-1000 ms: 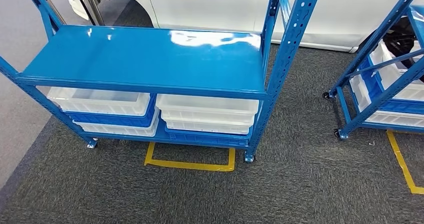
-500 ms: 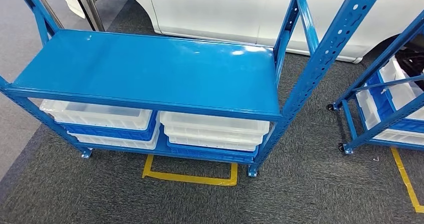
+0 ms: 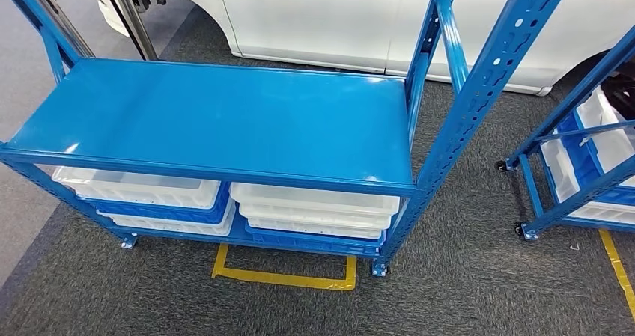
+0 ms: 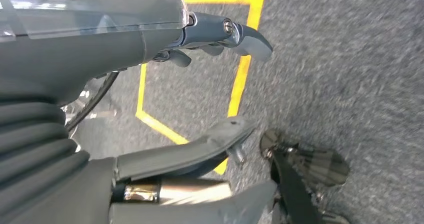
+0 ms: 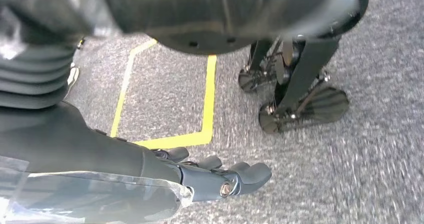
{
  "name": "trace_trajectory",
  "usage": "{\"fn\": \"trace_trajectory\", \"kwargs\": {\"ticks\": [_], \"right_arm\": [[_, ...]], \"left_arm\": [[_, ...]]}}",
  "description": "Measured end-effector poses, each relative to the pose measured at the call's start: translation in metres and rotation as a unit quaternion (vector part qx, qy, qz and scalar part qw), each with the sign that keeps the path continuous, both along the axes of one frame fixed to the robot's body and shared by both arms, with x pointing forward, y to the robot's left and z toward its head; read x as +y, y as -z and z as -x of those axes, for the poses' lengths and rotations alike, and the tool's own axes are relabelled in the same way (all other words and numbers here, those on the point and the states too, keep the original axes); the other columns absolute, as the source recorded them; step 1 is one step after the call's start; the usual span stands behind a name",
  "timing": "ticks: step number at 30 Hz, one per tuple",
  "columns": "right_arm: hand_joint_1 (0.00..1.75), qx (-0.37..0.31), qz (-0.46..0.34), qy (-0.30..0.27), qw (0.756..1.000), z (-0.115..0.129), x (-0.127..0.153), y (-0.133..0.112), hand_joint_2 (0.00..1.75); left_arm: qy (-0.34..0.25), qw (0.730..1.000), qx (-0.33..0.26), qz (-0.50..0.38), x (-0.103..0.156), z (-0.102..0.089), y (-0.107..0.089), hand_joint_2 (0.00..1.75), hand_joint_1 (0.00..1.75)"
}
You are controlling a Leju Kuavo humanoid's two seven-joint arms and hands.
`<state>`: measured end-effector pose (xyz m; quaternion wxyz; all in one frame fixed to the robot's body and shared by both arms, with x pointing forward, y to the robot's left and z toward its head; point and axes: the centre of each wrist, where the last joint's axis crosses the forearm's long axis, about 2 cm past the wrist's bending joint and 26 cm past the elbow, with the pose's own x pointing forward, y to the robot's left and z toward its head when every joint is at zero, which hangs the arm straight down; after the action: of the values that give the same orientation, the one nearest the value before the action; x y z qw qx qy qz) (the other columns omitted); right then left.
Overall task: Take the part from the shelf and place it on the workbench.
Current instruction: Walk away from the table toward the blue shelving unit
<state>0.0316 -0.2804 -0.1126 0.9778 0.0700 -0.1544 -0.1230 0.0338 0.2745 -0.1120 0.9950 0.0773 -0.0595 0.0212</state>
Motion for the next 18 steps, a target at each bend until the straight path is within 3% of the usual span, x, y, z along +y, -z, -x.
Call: {"fn": "trace_trajectory", "kwargs": {"ticks": [2,5,9,15,18], "right_arm": [[0.00,-0.001,0.000,-0.002,1.000,0.000,0.000,0.000,0.00],[0.00,-0.011,0.006,-0.010,1.000,0.000,0.000,0.000,0.00],[0.00,-0.055,0.023,-0.040,0.997,-0.004,0.001,0.000,0.00],[0.00,-0.091,0.022,-0.062,0.994,-0.013,0.005,-0.001,0.00],[0.00,-0.153,0.012,-0.083,0.985,-0.023,0.010,-0.003,0.00]], "left_arm": [[0.018,1.000,-0.005,-0.006,0.000,0.000,0.000,1.75,0.00],[0.055,0.998,-0.018,-0.019,-0.002,-0.002,0.000,1.75,0.00],[0.110,0.990,-0.084,-0.036,-0.008,-0.009,-0.002,1.75,0.00],[0.135,0.982,-0.130,-0.030,-0.017,-0.025,-0.004,1.75,0.00],[0.152,0.969,-0.196,-0.011,-0.026,-0.036,-0.007,1.75,0.00]]}}
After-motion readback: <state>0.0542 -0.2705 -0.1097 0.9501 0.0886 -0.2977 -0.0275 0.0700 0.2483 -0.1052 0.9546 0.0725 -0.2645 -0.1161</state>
